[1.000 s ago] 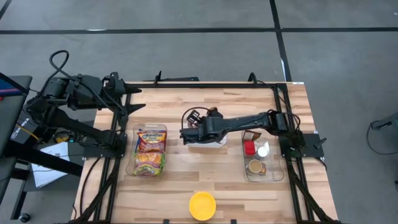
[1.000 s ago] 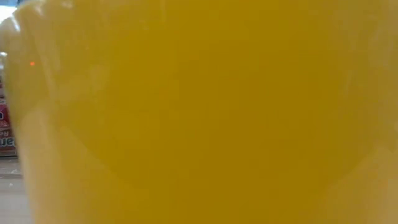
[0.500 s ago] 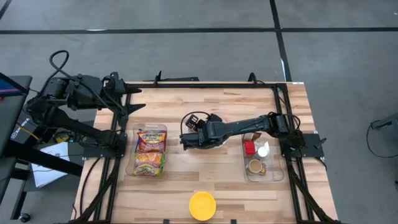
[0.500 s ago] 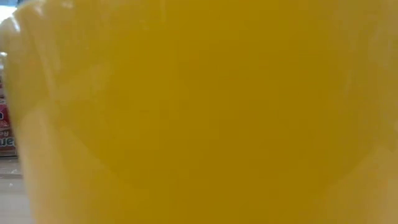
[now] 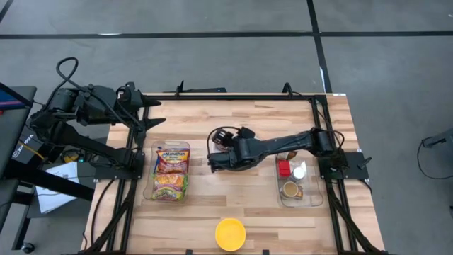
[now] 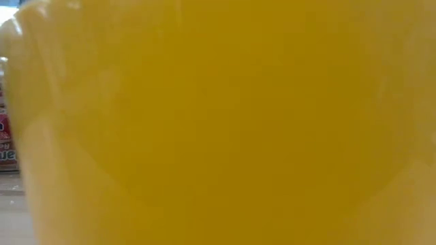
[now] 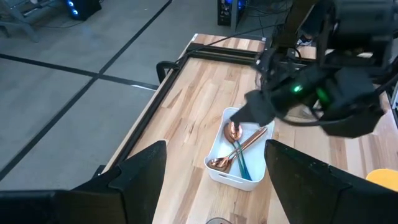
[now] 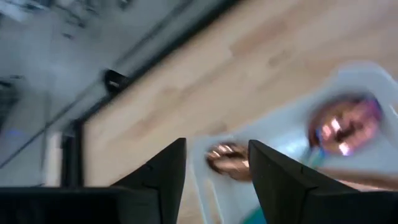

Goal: Pick & Place Food Item
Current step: Return to Home Position

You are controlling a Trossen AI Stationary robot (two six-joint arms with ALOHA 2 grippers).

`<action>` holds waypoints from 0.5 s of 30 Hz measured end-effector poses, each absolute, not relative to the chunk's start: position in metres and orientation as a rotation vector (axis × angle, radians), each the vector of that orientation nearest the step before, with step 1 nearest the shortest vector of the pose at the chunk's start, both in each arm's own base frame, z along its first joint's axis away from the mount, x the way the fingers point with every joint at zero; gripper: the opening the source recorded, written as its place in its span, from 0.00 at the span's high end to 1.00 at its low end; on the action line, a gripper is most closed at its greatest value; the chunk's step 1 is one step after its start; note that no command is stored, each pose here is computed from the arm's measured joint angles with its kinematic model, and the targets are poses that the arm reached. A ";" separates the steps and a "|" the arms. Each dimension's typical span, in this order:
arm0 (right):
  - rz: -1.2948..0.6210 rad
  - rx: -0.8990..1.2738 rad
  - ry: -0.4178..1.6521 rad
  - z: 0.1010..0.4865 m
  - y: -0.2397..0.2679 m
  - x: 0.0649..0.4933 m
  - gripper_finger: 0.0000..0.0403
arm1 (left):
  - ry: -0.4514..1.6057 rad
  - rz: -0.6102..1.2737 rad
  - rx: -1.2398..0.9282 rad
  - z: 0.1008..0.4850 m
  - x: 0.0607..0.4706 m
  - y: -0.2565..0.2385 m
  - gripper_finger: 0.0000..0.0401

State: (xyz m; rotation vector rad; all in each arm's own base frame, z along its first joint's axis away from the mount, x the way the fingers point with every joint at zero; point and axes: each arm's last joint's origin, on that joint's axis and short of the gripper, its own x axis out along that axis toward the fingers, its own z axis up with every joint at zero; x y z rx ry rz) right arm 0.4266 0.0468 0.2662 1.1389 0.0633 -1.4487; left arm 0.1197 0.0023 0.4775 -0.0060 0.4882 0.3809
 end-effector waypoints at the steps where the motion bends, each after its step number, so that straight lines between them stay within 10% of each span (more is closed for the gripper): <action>1: -1.435 1.103 0.057 0.271 0.049 0.424 0.58 | 0.488 0.381 -0.006 0.477 0.120 0.002 0.34; 15: -1.104 0.443 0.375 0.392 0.082 0.320 0.60 | 0.466 0.452 0.029 0.480 0.112 0.005 0.34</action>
